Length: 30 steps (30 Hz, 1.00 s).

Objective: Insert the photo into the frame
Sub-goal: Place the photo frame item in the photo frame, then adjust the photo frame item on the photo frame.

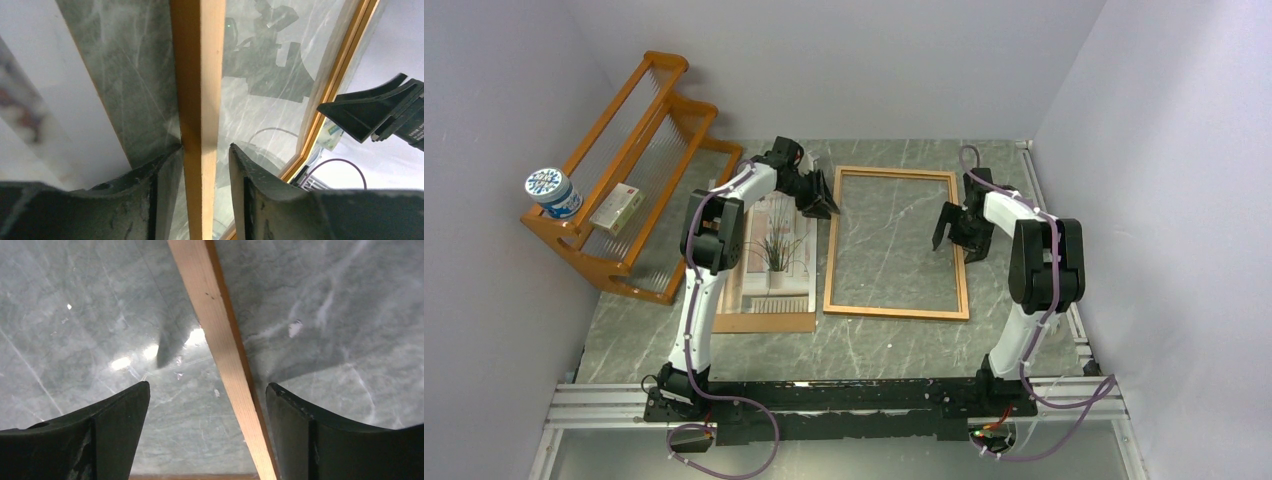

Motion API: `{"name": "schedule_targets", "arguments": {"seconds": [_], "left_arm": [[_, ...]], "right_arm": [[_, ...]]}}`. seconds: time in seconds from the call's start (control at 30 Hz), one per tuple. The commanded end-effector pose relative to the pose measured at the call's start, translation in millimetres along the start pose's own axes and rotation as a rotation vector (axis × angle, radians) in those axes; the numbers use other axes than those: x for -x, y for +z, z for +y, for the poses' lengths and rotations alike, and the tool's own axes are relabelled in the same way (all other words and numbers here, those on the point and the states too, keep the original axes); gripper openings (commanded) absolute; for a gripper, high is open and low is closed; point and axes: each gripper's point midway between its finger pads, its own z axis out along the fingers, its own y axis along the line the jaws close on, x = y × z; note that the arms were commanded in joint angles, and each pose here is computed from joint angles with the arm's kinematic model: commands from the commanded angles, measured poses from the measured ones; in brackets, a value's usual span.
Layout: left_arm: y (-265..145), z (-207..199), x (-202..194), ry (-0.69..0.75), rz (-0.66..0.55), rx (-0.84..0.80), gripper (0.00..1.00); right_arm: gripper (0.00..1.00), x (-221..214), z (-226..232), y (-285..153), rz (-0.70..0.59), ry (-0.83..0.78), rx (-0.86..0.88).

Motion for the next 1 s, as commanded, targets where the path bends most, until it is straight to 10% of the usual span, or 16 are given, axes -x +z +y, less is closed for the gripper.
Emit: {"name": "schedule_targets", "arguments": {"seconds": [0.0,0.53,0.97], "left_arm": [[-6.4,45.0,-15.6,0.033,0.008,0.249,0.51],[-147.4,47.8,-8.9,-0.134,-0.275,0.338,0.59],[-181.1,55.0,-66.9,-0.142,-0.261,0.357,0.6]], "right_arm": [[0.91,34.2,-3.3,-43.2,-0.185,0.058,-0.115],[0.69,-30.0,240.5,-61.7,-0.196,-0.233,0.139],[0.62,-108.3,277.5,-23.1,-0.15,-0.349,-0.04]]}}
